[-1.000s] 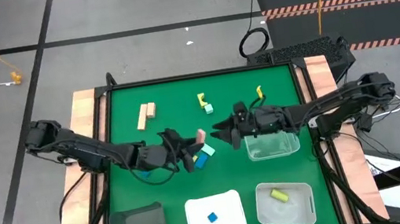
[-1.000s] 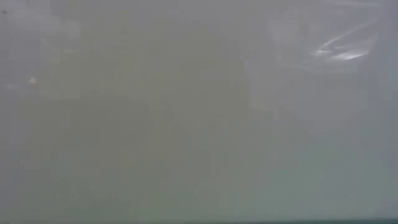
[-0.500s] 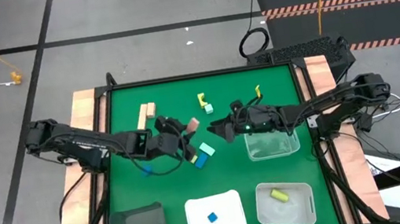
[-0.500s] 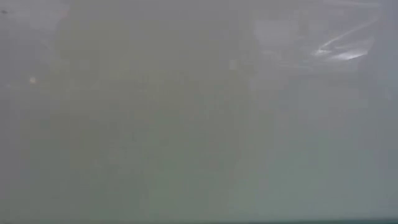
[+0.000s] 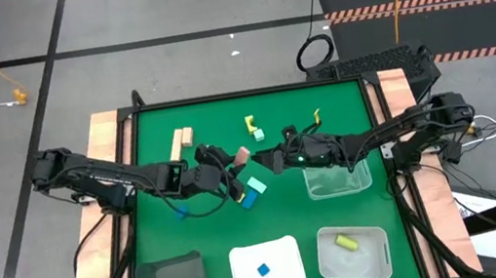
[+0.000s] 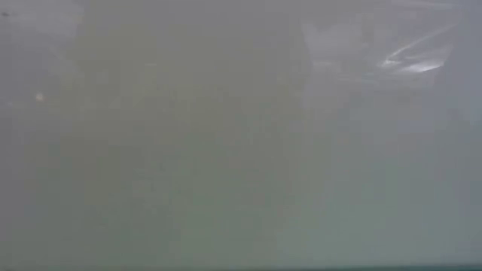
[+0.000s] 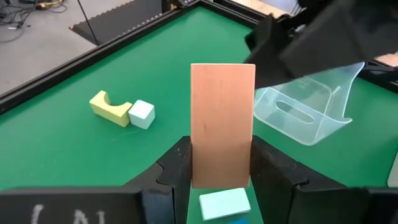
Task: Sort & place blocks by color
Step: Put the bottom left brown block into the transparent bin
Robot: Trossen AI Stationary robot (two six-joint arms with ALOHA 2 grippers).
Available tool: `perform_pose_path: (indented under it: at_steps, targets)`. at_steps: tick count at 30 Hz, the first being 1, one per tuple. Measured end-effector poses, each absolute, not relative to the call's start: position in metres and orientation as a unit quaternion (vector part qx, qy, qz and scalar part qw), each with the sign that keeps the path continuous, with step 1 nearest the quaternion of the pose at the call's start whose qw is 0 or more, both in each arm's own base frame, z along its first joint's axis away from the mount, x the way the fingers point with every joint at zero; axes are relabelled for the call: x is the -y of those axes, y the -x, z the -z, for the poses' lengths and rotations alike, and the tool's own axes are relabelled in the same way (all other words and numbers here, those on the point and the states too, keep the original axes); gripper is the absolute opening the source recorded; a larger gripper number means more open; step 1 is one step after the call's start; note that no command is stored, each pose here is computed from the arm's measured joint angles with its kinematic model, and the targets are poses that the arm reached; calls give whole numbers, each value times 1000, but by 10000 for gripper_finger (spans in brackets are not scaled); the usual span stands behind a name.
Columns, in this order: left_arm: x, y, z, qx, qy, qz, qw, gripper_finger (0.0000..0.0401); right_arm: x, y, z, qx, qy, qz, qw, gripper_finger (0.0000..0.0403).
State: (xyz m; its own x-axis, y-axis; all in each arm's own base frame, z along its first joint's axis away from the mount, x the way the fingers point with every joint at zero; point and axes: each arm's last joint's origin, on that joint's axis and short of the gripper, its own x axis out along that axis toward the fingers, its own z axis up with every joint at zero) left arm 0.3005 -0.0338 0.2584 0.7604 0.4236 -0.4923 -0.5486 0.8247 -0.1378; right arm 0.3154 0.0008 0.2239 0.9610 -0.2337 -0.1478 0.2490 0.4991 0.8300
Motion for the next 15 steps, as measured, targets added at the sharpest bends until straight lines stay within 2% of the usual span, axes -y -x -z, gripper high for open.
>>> perform_pose_path:
  at_steps: [15]
  targets:
    - [21,-302,-258,-229,149,-270,923,130,14,-336,-234,8,-450,154,880,238]
